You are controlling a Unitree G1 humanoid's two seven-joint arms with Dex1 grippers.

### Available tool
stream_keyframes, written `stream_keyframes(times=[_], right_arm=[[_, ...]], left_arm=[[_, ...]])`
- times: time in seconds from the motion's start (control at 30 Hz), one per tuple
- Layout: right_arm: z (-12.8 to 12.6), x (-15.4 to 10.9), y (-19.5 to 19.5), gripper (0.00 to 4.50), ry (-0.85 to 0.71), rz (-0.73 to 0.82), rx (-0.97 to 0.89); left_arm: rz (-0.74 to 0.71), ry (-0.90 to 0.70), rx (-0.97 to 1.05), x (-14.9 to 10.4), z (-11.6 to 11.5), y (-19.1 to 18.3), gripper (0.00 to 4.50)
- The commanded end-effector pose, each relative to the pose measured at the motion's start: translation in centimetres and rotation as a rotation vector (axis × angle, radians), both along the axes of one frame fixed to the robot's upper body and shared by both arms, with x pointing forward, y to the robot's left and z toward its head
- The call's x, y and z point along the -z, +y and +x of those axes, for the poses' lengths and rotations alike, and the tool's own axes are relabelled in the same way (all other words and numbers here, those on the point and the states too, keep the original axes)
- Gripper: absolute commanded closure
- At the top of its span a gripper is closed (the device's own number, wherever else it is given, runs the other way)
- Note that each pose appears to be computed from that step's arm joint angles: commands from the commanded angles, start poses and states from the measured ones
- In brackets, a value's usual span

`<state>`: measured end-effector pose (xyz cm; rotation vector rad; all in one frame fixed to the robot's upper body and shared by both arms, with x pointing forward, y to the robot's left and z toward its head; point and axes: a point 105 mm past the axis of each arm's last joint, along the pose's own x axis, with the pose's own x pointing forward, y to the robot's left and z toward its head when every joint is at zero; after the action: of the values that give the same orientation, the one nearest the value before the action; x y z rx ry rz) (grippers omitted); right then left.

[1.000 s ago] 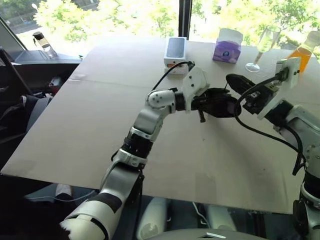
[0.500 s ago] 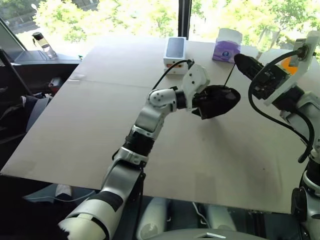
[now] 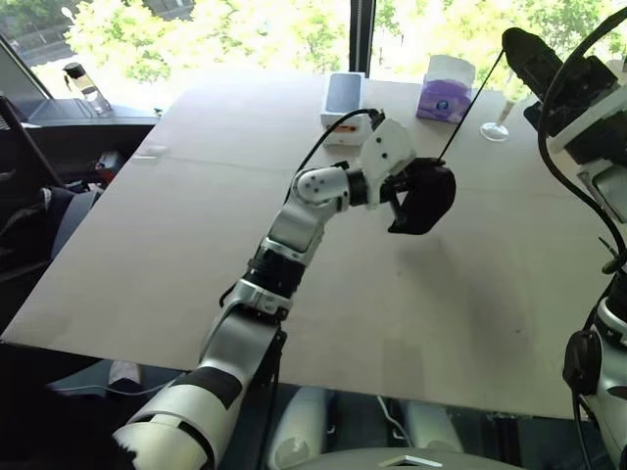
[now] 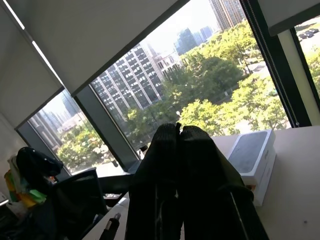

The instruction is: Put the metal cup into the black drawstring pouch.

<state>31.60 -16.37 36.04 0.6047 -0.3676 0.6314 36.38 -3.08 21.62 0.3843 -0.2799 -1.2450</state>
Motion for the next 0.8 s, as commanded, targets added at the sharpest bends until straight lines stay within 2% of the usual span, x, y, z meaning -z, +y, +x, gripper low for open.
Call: stream_keyframes(times=[0.03, 0.2, 0.33, 0.43, 0.5, 0.57, 0.63, 0.67, 0.8], right_arm=[[-4.6, -7.0, -5.2, 4.42, -0.299, 0.222, 0.113], [-4.8, -7.7, -8.1, 4.42, -0.316, 0.291, 0.214], [-4.7, -6.3, -7.2, 4.42, -0.283, 0.162, 0.199], [-2.9, -0.4, -3.5, 4.42, -0.14, -0.179, 0.195], [-2.5, 1.6, -2.8, 4.42, -0.096, -0.256, 0.192], [-2.0, 5.4, -1.4, 4.42, -0.042, -0.462, 0.192], [-2.1, 7.7, -0.7, 3.85, -0.021, -0.563, 0.178], [-2.3, 8.0, -0.5, 3.61, -0.028, -0.573, 0.168], [-2.8, 9.2, 0.4, 1.67, -0.049, -0.68, 0.167]], left_arm=[[0.137, 0.165, -0.095, 6.0, 1.4, 1.6, 4.5], [0.197, 0.173, -0.148, 7.1, 2.3, 2.5, 4.5], [0.116, 0.149, -0.11, 5.5, 1.9, 2.1, 4.5], [-0.004, 0.138, -0.042, 3.2, 1.0, 1.4, 4.5], [-0.036, 0.139, -0.016, 2.5, 0.6, 1.3, 4.5], [-0.074, 0.157, 0.043, 1.5, -0.3, 1.0, 4.5], [-0.075, 0.164, 0.076, 1.1, -0.8, 0.8, 4.5], [-0.068, 0.164, 0.083, 1.1, -1.0, 0.8, 4.5], [-0.058, 0.19, 0.103, 0.9, -1.3, 0.7, 4.5]])
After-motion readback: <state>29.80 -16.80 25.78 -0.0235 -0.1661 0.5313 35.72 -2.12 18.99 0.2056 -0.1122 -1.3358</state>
